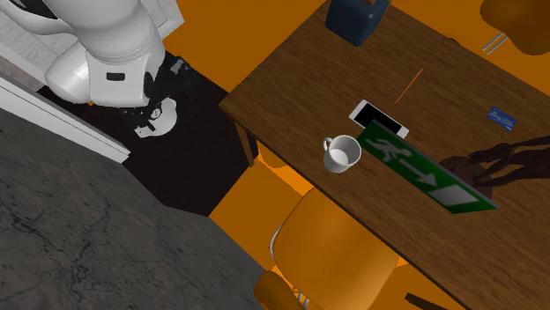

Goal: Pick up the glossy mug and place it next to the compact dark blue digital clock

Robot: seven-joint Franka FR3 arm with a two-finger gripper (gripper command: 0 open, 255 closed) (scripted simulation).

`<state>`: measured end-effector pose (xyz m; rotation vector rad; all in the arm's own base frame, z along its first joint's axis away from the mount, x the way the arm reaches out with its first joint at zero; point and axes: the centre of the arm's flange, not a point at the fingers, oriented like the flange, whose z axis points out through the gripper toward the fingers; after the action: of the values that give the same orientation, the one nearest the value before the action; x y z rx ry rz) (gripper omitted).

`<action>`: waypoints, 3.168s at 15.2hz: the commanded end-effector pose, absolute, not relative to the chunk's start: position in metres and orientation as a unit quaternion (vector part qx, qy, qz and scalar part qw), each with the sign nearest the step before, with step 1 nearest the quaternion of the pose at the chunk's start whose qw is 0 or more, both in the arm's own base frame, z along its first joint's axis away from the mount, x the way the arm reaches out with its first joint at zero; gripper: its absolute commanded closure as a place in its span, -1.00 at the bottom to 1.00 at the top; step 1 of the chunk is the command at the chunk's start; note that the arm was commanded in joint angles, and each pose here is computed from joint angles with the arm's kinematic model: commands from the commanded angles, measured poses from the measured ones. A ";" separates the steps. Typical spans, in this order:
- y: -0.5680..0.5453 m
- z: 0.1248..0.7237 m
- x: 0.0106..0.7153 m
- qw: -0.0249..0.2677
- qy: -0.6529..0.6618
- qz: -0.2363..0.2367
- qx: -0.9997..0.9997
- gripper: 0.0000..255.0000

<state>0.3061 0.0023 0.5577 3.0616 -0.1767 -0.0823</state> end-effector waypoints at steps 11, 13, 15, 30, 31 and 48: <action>0.055 0.498 0.404 0.016 -0.066 -0.016 0.998 -1.00; 0.066 0.487 0.424 0.012 -0.068 -0.014 0.998 -1.00; 0.076 0.476 0.444 0.008 -0.069 -0.012 0.997 -1.00; 0.156 0.398 0.597 -0.024 -0.082 0.004 0.996 -1.00; 0.162 0.394 0.608 -0.026 -0.083 0.005 0.996 -1.00; 0.171 0.348 0.622 -0.029 -0.084 0.006 0.996 -1.00</action>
<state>0.6218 0.1710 0.3476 3.1877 -0.2690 0.0197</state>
